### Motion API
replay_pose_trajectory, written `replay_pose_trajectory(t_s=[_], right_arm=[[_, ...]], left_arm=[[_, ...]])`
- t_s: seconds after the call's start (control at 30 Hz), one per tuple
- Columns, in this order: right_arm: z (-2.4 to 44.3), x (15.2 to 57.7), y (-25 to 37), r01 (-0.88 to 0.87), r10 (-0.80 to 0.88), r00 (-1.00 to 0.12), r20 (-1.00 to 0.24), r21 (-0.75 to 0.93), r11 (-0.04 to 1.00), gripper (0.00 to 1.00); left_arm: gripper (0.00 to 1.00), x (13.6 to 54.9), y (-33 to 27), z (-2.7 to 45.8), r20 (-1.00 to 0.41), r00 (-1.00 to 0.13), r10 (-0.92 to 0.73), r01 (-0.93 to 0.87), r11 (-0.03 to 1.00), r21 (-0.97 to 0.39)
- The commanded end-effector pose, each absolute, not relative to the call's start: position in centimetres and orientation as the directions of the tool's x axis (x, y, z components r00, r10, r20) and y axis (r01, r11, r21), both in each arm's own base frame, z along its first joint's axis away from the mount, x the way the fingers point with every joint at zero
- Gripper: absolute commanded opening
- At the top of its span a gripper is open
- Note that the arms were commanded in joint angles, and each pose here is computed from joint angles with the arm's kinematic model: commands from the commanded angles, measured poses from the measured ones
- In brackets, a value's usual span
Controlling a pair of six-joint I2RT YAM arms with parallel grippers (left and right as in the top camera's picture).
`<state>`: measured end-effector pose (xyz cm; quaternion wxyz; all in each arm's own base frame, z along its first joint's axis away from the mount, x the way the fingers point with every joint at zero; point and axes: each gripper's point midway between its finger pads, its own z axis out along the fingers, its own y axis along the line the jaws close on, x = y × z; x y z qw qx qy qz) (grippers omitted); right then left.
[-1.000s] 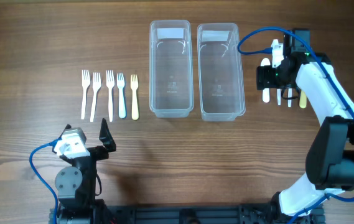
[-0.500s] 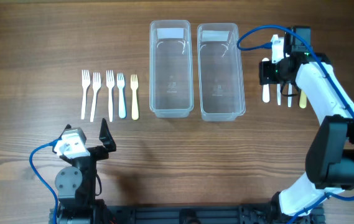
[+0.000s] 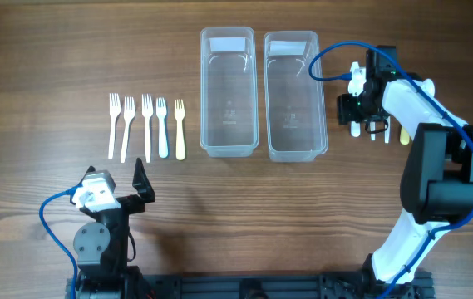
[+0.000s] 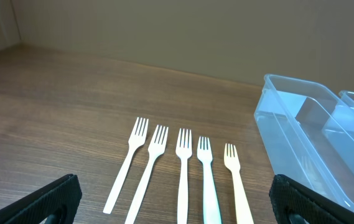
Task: Pack container
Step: 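Move the right gripper over the leftmost white spoon and grasp it, then carry the white spoon with the right gripper into the right container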
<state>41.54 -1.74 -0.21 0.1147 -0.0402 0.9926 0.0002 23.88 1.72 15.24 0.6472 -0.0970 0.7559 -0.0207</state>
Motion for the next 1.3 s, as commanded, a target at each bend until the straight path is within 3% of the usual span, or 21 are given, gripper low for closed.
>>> replay_pose_trajectory(t_s=[0.0,0.27,0.43,0.67,1.0,1.13,1.27], right_arm=[[-0.4,42.3,-1.6,-0.080,-0.077,-0.967,-0.243,0.002,0.997,0.53],[-0.3,42.6,-2.1,-0.074,-0.078,-0.965,-0.252,-0.022,0.997,0.19],[-0.1,42.6,-2.6,-0.066,-0.077,-0.964,-0.254,-0.052,0.996,0.04],[4.8,44.7,-2.7,-0.047,-0.067,-0.928,-0.366,-0.063,0.997,0.04],[20.7,46.6,-1.4,-0.016,-0.039,-0.769,-0.638,-0.042,0.999,0.04],[23.8,45.1,1.1,-0.041,-0.039,-0.735,-0.677,-0.013,0.999,0.04],[23.6,43.5,4.3,-0.092,-0.064,-0.762,-0.644,0.009,0.996,0.04]], left_arm=[[1.00,23.9,1.8,15.2,-0.979,-0.141,-0.148,-0.120,0.984,-0.132],[1.00,23.9,1.8,15.2,-0.979,-0.141,-0.148,-0.120,0.984,-0.132],[1.00,23.9,1.8,15.2,-0.979,-0.141,-0.148,-0.120,0.984,-0.132],[1.00,23.9,1.8,15.2,-0.979,-0.141,-0.148,-0.120,0.984,-0.132],[1.00,23.9,1.8,15.2,-0.979,-0.141,-0.148,-0.120,0.984,-0.132],[1.00,23.9,1.8,15.2,-0.979,-0.141,-0.148,-0.120,0.984,-0.132],[1.00,23.9,1.8,15.2,-0.979,-0.141,-0.148,-0.120,0.984,-0.132]])
